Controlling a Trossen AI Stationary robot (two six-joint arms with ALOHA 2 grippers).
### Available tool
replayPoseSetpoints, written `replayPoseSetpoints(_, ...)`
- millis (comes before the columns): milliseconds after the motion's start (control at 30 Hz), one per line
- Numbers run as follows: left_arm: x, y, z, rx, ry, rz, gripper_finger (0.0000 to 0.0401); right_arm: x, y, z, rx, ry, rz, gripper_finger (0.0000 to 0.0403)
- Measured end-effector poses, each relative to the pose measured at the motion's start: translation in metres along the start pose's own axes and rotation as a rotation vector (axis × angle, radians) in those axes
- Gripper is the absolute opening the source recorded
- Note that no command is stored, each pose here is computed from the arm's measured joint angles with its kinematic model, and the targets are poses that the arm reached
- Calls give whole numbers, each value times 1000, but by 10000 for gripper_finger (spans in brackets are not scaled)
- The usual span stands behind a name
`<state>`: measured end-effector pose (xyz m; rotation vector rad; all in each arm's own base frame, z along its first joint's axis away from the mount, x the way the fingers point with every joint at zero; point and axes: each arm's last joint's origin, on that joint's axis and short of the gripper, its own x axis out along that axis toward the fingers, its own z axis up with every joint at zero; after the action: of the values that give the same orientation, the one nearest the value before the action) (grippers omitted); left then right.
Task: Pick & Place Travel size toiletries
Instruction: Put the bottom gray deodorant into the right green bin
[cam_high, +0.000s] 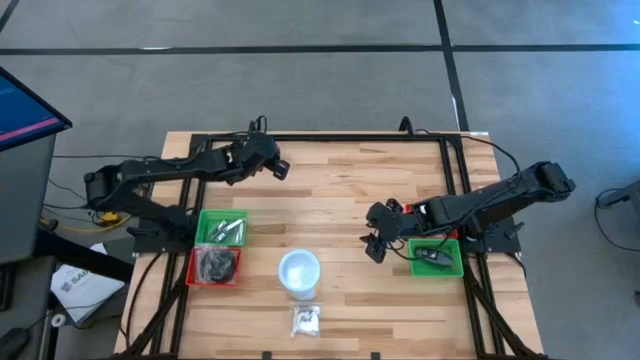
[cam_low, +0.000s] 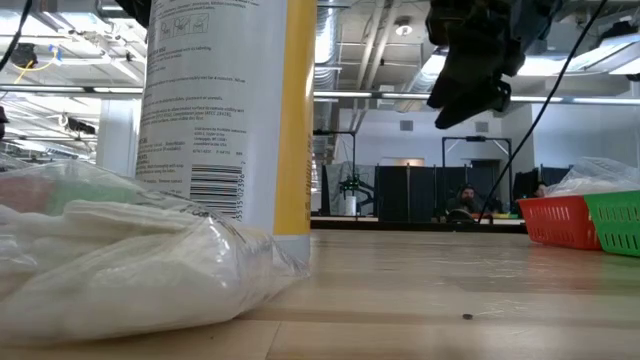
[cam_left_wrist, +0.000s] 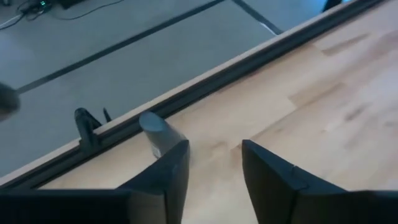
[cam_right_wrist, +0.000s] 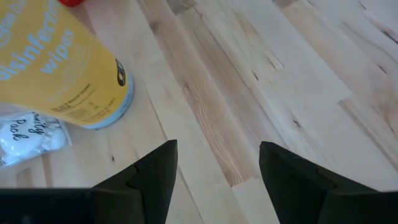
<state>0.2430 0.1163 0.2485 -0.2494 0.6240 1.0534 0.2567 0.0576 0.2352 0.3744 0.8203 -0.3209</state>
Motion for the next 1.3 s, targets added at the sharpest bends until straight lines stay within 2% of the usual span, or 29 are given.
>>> replayPoseSetpoints(233, 27, 12, 3, -47, 13, 72, 191, 0, 2, 3, 0, -27, 20, 216)
replayPoseSetpoints(500, 52, 12, 2, -21, 14, 94, 231, -1, 6, 8, 13, -84, 64, 216)
replayPoseSetpoints(833, 63, 26, 4, -64, 19, 139, 239, -1, 7, 9, -15, -89, 66, 215)
replayPoseSetpoints(1133, 66, 29, 7, -92, 19, 79, 243, -1, 7, 9, -35, -90, 65, 215)
replayPoseSetpoints(1300, 77, 26, 3, -90, 30, 87, 244, -1, 7, 9, -37, -90, 65, 216)
